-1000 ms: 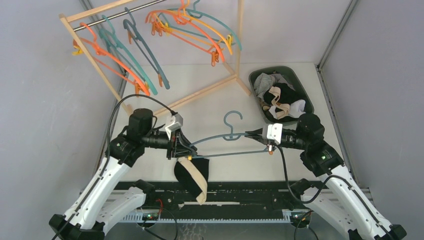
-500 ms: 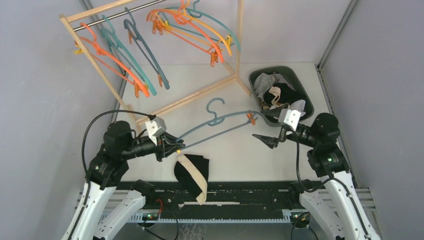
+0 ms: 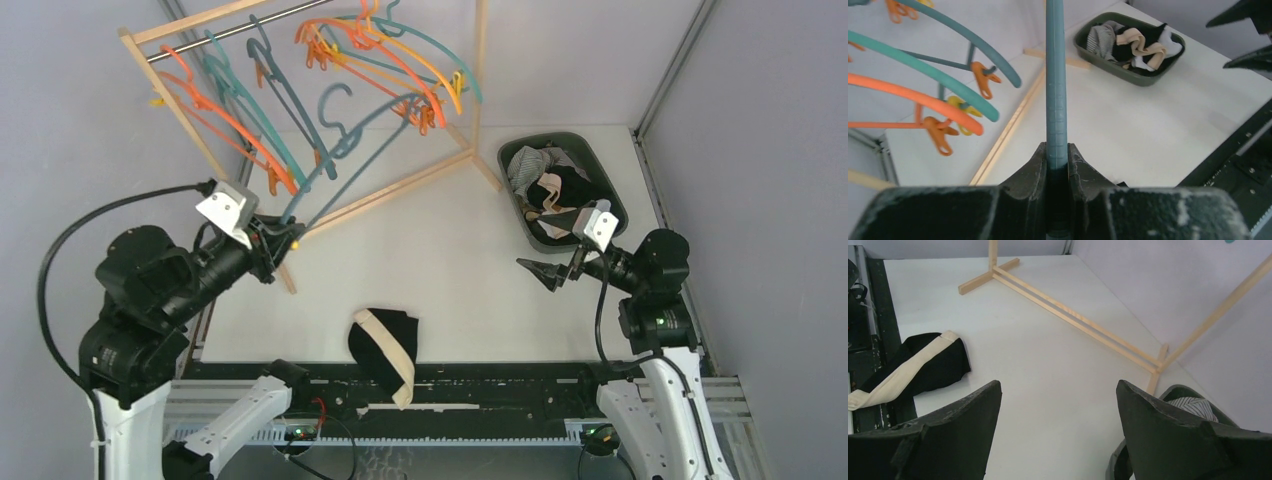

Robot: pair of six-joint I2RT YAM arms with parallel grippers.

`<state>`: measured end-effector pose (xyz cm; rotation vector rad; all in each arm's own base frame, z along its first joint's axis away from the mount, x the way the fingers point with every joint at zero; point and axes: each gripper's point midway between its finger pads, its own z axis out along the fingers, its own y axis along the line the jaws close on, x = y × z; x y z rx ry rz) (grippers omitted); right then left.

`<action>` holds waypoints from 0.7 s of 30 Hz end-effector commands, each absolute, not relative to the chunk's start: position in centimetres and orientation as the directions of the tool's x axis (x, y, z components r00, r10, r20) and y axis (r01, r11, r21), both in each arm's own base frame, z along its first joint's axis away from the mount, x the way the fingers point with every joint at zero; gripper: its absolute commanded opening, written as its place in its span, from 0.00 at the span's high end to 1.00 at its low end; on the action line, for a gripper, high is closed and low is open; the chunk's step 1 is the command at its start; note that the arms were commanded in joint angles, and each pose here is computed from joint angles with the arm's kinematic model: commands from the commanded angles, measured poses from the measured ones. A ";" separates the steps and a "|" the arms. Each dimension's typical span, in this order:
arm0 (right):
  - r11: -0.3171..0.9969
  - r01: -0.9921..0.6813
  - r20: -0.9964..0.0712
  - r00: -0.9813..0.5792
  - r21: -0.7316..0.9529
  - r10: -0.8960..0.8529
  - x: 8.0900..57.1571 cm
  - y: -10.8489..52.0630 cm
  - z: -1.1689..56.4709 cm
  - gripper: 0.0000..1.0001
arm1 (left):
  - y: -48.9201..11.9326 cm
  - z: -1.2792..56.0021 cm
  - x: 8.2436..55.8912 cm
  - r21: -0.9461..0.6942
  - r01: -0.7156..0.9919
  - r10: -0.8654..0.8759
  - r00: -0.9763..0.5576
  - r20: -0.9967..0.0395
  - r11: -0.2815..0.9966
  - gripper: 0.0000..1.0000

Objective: Remove the underwear clipped to the hanger
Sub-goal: Place the hanger at the clothesline.

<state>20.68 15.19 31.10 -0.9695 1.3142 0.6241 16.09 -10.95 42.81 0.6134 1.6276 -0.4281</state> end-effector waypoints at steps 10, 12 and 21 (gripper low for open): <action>0.505 -0.833 -0.974 0.182 -0.225 -0.134 21.4 14.7 30.9 0.16 | -6.2 44.6 18.0 0.113 0.360 0.159 -0.102 -0.982 0.926 1.00; 0.503 -0.834 -0.974 0.182 -0.226 -0.136 21.3 14.8 30.8 0.16 | -5.7 44.0 17.8 0.127 0.342 0.172 -0.104 -0.980 0.931 1.00; 0.496 -0.839 -0.974 0.175 -0.223 -0.142 21.5 14.9 30.4 0.16 | -4.1 43.4 16.6 0.152 0.288 0.182 -0.078 -0.980 0.945 1.00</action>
